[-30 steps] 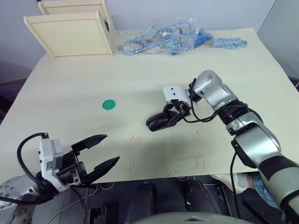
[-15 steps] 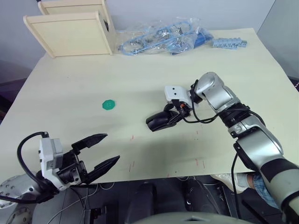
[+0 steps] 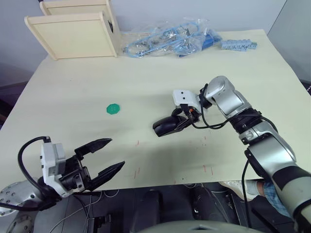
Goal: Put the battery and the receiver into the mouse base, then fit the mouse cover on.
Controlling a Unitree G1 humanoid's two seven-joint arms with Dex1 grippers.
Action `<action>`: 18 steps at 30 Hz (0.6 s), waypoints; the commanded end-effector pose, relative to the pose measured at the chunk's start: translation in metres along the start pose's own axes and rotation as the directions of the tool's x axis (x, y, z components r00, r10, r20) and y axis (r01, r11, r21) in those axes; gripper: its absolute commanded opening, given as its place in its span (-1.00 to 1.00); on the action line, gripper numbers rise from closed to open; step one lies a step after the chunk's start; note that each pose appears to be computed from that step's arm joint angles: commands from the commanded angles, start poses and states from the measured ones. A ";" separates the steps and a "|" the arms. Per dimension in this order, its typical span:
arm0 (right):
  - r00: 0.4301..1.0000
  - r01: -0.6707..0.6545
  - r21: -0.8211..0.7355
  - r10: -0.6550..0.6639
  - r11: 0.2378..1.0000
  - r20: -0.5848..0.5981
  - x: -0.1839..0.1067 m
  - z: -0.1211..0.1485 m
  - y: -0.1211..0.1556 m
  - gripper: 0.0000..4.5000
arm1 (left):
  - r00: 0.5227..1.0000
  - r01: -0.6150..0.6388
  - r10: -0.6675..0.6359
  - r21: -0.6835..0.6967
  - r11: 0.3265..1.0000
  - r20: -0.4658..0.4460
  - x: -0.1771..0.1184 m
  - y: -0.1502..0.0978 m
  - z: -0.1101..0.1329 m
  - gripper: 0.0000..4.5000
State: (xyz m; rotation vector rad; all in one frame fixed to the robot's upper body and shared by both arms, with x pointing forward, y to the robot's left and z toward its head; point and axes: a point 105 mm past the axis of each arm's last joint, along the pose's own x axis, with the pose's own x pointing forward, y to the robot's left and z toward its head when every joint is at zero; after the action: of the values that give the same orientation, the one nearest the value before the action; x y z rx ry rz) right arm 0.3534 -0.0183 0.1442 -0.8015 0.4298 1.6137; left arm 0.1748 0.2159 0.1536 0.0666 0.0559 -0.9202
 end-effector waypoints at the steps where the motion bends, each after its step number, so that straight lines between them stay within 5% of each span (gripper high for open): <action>1: 1.000 0.010 -0.026 -0.010 1.000 0.006 -0.003 0.006 -0.002 0.17 | 1.000 0.016 -0.016 0.009 1.000 0.005 0.001 -0.002 0.002 1.00; 18: 1.000 -0.003 -0.028 0.004 1.000 0.011 -0.003 0.008 -0.001 0.17 | 1.000 0.018 -0.018 0.009 1.000 0.004 0.001 -0.002 0.002 1.00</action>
State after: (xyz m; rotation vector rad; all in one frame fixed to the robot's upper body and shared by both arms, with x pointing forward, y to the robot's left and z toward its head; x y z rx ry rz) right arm 0.3531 -0.0183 0.1437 -0.7975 0.4322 1.6177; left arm 0.1743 0.2153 0.1537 0.0680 0.0557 -0.9295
